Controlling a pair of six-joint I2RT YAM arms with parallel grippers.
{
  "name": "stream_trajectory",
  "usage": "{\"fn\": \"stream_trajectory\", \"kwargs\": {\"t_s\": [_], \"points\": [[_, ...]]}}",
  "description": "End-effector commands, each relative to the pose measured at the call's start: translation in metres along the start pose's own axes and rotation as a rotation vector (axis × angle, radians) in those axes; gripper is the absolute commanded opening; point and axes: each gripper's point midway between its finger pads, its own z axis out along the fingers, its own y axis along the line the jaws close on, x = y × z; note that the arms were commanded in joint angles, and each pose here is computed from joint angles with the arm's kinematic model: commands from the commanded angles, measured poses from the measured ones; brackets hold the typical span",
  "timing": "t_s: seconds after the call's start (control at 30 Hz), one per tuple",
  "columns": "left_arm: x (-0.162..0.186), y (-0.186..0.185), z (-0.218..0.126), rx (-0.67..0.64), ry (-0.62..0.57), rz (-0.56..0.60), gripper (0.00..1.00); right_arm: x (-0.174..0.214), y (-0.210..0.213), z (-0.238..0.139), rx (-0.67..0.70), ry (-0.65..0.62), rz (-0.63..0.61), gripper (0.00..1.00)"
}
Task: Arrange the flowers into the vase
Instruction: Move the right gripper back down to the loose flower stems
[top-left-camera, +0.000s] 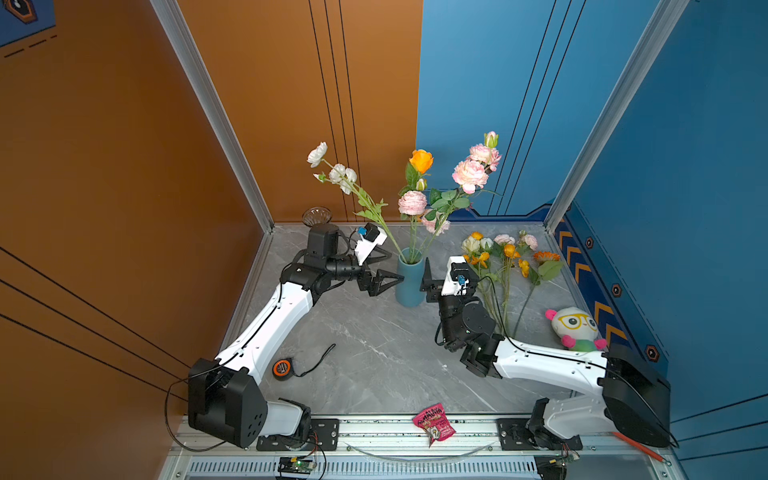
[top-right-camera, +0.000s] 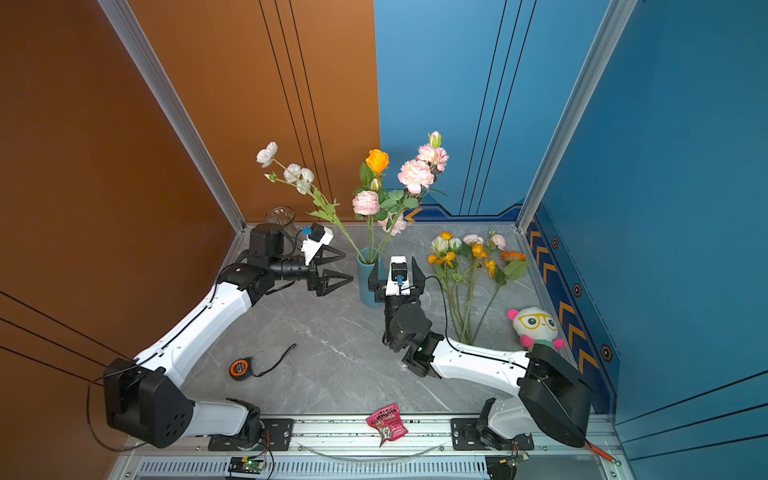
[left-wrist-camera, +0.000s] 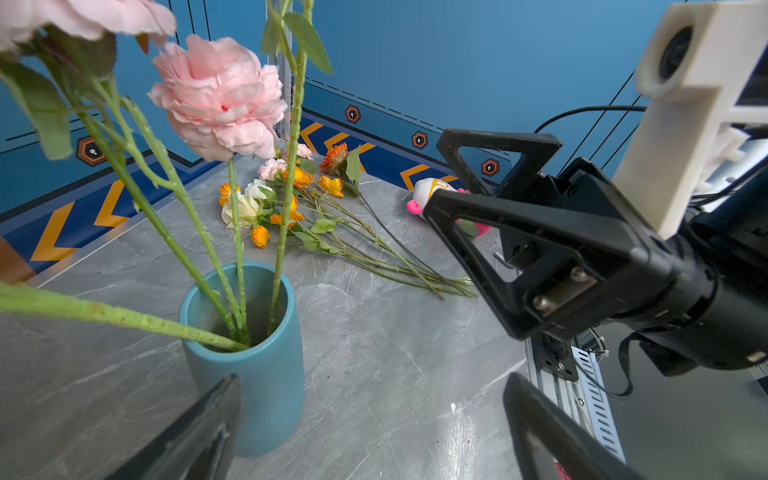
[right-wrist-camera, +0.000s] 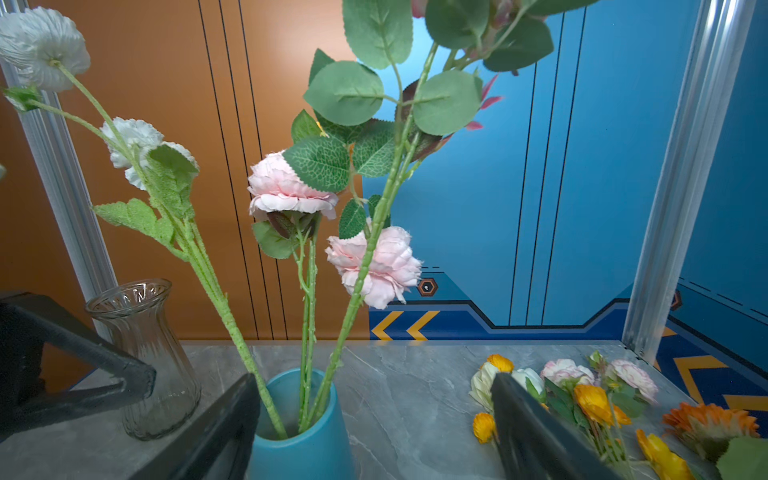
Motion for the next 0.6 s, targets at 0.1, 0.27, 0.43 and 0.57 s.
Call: {"fn": "stream_trajectory", "kwargs": {"t_s": [0.1, 0.27, 0.43, 0.57], "points": [[-0.001, -0.028, 0.029, -0.062, 0.003, 0.135, 0.98, 0.056, -0.084, -0.016, 0.155, 0.288, -0.012, 0.81], [0.019, -0.055, 0.064, -0.048, 0.074, 0.186, 0.98, 0.096, -0.172, -0.021, 0.307, 0.537, 0.136, 0.66], [0.047, -0.087, 0.095, 0.058, 0.158, 0.192, 0.98, 0.134, -0.217, -0.024, 0.378, 0.76, 0.206, 0.61], [0.07, -0.11, 0.106, 0.137, 0.252, 0.203, 0.98, 0.166, -0.237, -0.02, 0.41, 0.904, 0.242, 0.45]]}}
